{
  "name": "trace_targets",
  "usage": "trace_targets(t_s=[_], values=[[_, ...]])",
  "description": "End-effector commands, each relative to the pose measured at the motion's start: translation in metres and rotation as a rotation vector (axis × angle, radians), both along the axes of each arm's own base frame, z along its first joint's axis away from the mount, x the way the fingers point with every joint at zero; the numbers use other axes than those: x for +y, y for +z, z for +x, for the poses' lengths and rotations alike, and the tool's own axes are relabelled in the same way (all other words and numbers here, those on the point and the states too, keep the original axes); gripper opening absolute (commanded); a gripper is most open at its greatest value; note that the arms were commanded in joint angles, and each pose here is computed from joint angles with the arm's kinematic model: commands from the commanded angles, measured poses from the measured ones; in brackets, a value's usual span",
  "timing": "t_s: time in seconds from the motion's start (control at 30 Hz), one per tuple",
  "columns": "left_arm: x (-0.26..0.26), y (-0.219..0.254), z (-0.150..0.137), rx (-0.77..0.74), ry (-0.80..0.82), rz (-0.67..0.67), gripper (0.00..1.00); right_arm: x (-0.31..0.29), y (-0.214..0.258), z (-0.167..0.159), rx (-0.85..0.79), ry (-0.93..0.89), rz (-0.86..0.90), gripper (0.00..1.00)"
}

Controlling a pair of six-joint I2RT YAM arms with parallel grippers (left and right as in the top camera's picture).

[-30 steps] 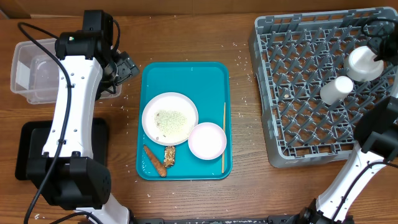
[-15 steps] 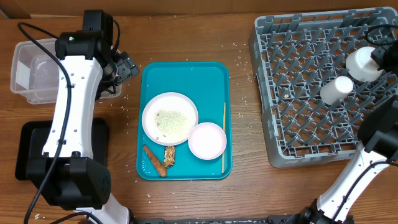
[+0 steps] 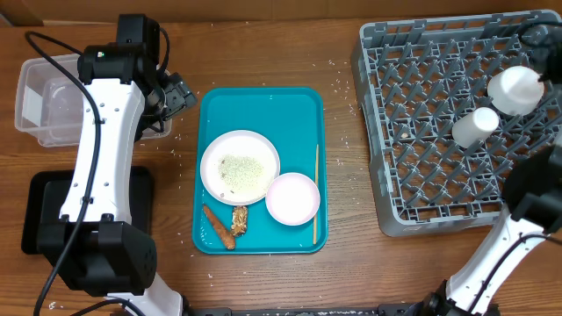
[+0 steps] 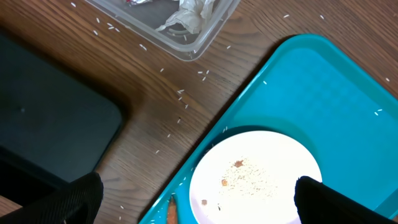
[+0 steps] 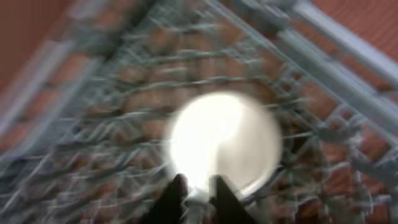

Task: Sort waste into correct bins and load items into the dishwasher
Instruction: 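Adjust and release the bowl in the rack's upper right corner, then move the right gripper back over the pink bowl on the tray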

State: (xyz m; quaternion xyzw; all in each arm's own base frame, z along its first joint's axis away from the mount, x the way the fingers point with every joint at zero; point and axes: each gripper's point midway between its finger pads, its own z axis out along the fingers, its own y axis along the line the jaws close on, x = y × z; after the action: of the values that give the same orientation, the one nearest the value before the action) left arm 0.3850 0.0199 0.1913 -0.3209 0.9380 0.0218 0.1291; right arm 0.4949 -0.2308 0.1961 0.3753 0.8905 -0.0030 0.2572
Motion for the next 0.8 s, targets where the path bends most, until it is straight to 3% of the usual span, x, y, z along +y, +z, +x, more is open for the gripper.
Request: trace_targets(t_s=[0.0, 0.03, 0.13, 0.27, 0.33, 0.43, 0.5, 0.77], values=[[0.005, 0.006, 0.003, -0.021, 0.011, 0.015, 1.00, 0.089, 0.119, 0.001, -0.296, 0.240, 0.141, 0.89], [0.005, 0.006, 0.003, -0.021, 0.011, 0.015, 1.00, 0.112, 0.131, -0.002, -0.329, 0.304, 0.208, 1.00], [0.005, 0.006, 0.003, -0.021, 0.011, 0.015, 1.00, 0.190, 0.165, -0.018, -0.409, 0.537, 0.470, 1.00], [0.005, 0.006, 0.003, -0.021, 0.011, 0.015, 1.00, 0.263, 0.170, -0.042, -0.369, 0.752, 0.644, 0.99], [0.005, 0.006, 0.003, -0.021, 0.011, 0.015, 1.00, 0.290, 0.156, -0.056, -0.285, 0.829, 0.619, 0.95], [0.005, 0.006, 0.003, -0.021, 0.011, 0.015, 1.00, 0.316, 0.113, -0.083, -0.022, 0.829, 0.456, 0.89], [0.005, 0.006, 0.003, -0.021, 0.011, 0.015, 1.00, 0.329, 0.093, -0.089, 0.081, 0.823, 0.304, 0.93], [0.005, 0.006, 0.003, -0.021, 0.011, 0.015, 1.00, 0.443, 0.056, -0.146, 0.278, 0.934, 0.151, 0.94]])
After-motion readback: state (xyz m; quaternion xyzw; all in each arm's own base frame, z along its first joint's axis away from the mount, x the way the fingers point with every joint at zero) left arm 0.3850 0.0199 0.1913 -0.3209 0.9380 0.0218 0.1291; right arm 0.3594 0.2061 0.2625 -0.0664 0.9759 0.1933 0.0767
